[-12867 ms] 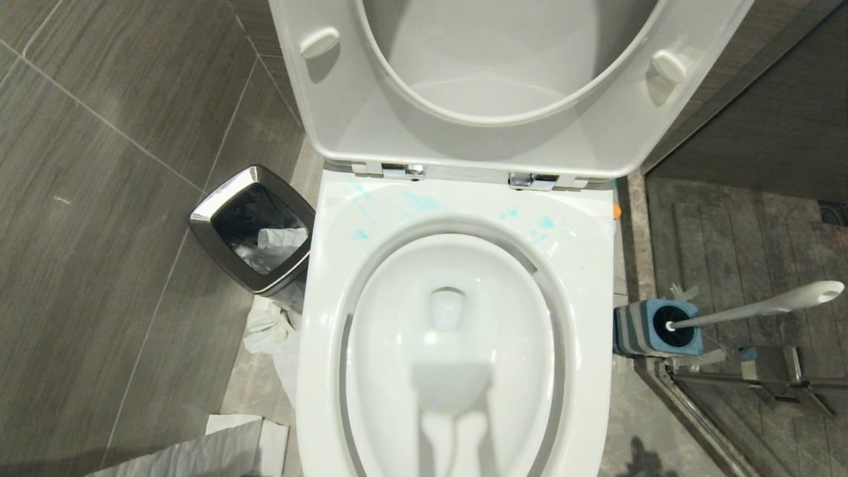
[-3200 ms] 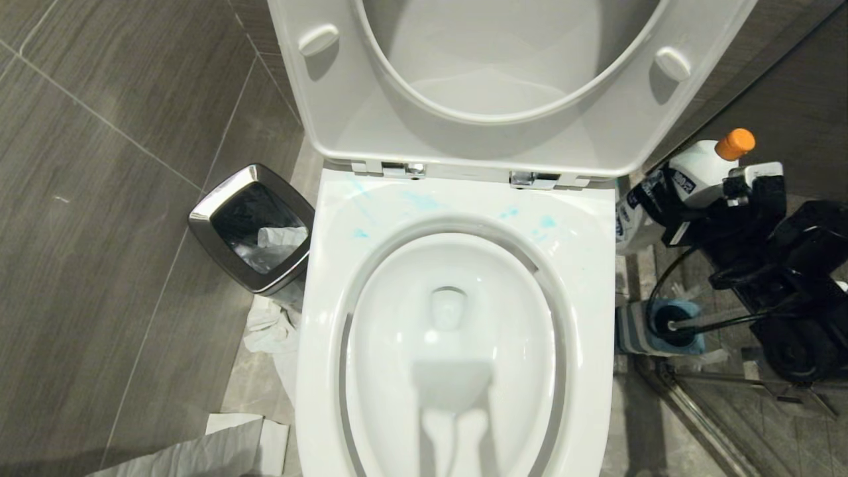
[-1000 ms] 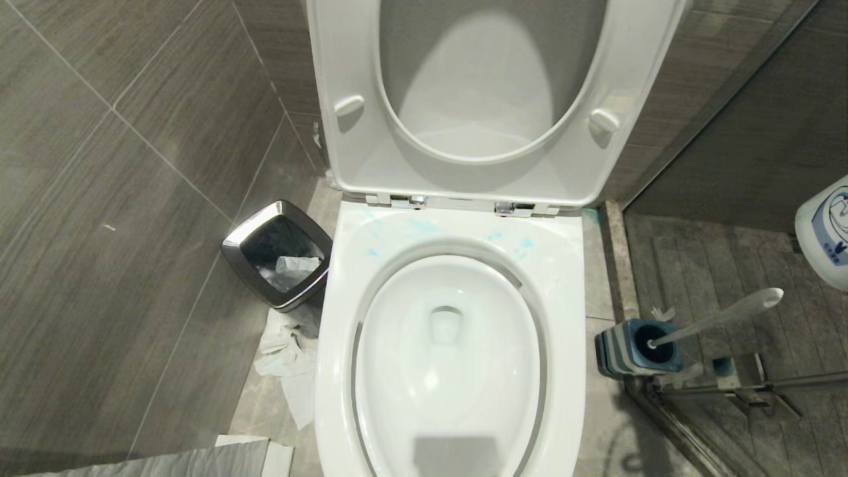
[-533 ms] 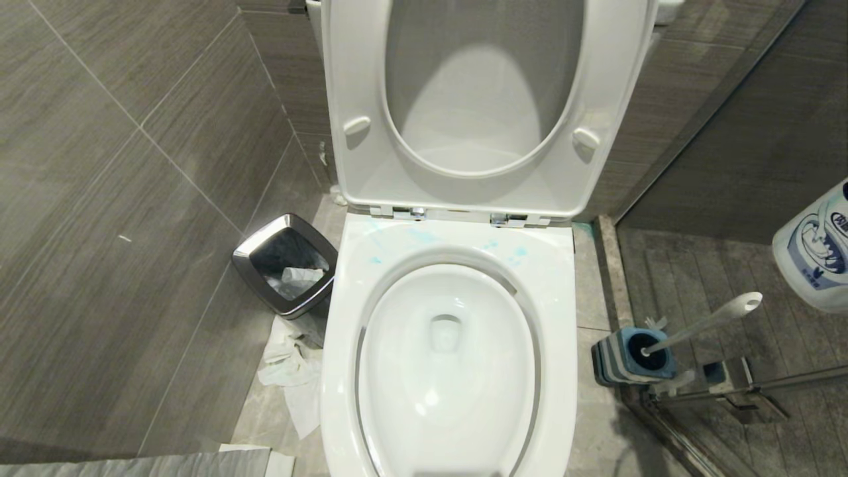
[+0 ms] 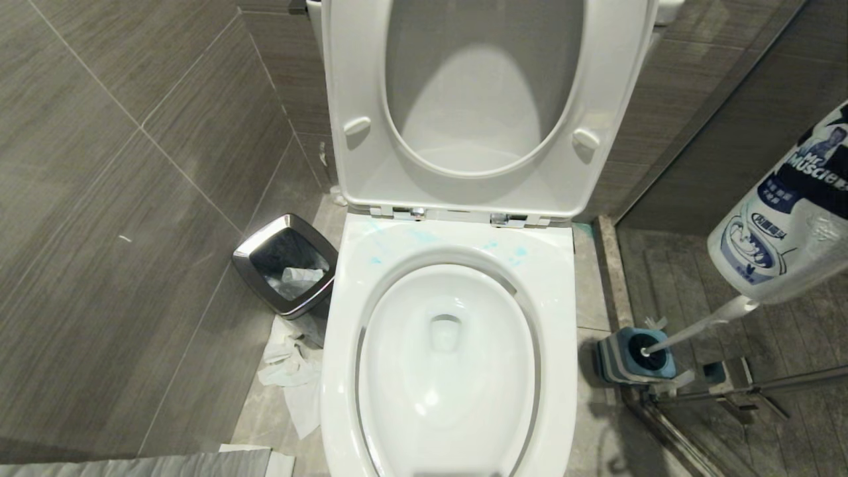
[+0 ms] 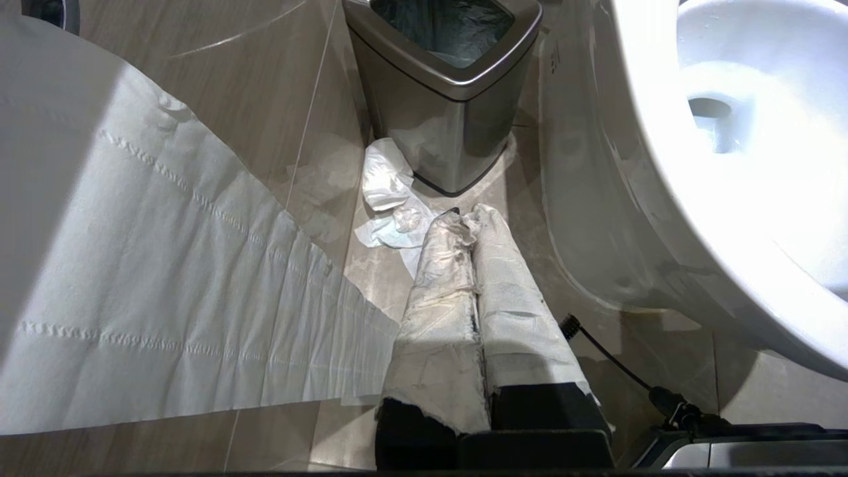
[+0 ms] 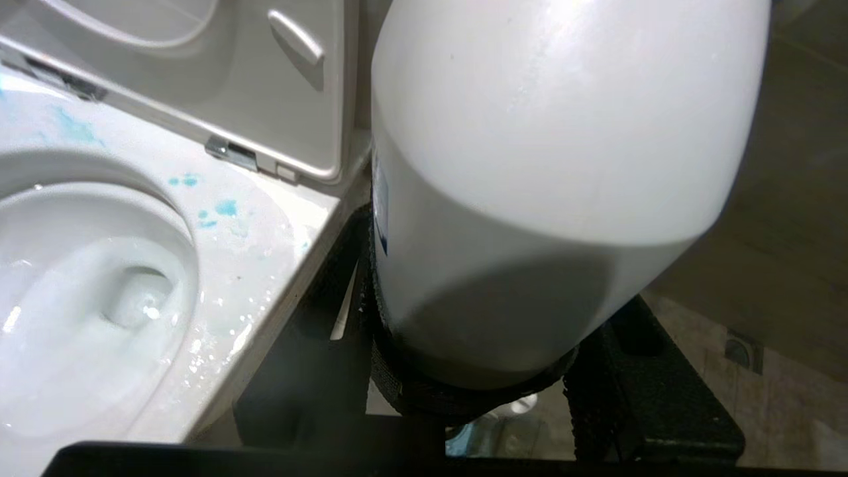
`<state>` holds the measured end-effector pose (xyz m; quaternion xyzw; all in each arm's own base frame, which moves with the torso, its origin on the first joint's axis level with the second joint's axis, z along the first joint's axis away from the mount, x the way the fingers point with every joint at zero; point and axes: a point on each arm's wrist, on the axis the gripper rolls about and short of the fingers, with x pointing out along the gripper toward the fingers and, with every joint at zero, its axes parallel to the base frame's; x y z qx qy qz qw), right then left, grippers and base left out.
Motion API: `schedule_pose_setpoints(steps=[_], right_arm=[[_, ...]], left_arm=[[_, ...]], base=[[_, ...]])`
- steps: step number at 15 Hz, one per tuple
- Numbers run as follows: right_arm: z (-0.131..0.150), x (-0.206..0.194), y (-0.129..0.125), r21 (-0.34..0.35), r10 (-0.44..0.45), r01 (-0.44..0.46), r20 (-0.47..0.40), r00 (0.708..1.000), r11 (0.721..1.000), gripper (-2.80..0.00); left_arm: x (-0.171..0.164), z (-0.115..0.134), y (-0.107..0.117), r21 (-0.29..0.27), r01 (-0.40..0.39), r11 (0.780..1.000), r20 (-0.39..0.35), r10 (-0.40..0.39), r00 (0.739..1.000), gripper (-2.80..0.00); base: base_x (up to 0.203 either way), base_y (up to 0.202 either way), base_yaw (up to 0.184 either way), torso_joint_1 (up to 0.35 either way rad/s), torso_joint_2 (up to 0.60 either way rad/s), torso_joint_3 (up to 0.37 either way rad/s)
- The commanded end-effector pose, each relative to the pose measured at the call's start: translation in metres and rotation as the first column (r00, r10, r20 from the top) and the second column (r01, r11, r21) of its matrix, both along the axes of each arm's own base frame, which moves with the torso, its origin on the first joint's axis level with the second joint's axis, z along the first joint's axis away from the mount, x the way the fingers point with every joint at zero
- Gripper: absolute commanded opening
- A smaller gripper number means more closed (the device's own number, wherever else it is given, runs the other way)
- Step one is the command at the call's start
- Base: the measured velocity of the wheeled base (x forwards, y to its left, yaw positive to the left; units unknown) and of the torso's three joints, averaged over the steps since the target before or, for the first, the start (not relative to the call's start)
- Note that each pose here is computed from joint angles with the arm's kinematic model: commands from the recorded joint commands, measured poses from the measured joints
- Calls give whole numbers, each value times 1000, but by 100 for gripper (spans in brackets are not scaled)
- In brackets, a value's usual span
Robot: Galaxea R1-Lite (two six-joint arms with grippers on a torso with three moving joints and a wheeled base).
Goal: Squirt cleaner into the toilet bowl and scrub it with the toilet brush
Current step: Pour in the cleaning agent
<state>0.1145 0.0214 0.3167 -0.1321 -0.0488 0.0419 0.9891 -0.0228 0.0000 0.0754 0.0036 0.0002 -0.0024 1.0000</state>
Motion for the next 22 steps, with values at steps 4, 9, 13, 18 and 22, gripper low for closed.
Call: schedule_pose_setpoints(steps=[4, 9, 13, 18, 22], right_arm=[[-17, 28, 52, -89, 29, -40, -120, 992, 995, -280], [-16, 55, 116, -148, 60, -85, -167, 984, 985, -280], [-15, 67, 150, -223, 29, -67, -169, 985, 972, -280], [-17, 69, 152, -439, 7, -71, -146, 989, 896, -280], [-15, 67, 150, -628, 5, -73, -110, 994, 775, -280]], left_arm=[[0, 0, 0, 0, 0, 1000, -1, 0, 1000, -280], [0, -1, 0, 0, 0, 1000, -2, 0, 1000, -280], [0, 0, 0, 0, 0, 1000, -1, 0, 1000, -280], [0, 0, 0, 0, 0, 1000, -1, 0, 1000, -280], [0, -1, 0, 0, 0, 1000, -2, 0, 1000, -280]], base=[[0, 0, 0, 0, 0, 0], [0, 0, 0, 0, 0, 0], [0, 0, 0, 0, 0, 0], [0, 0, 0, 0, 0, 0], [0, 0, 0, 0, 0, 0]])
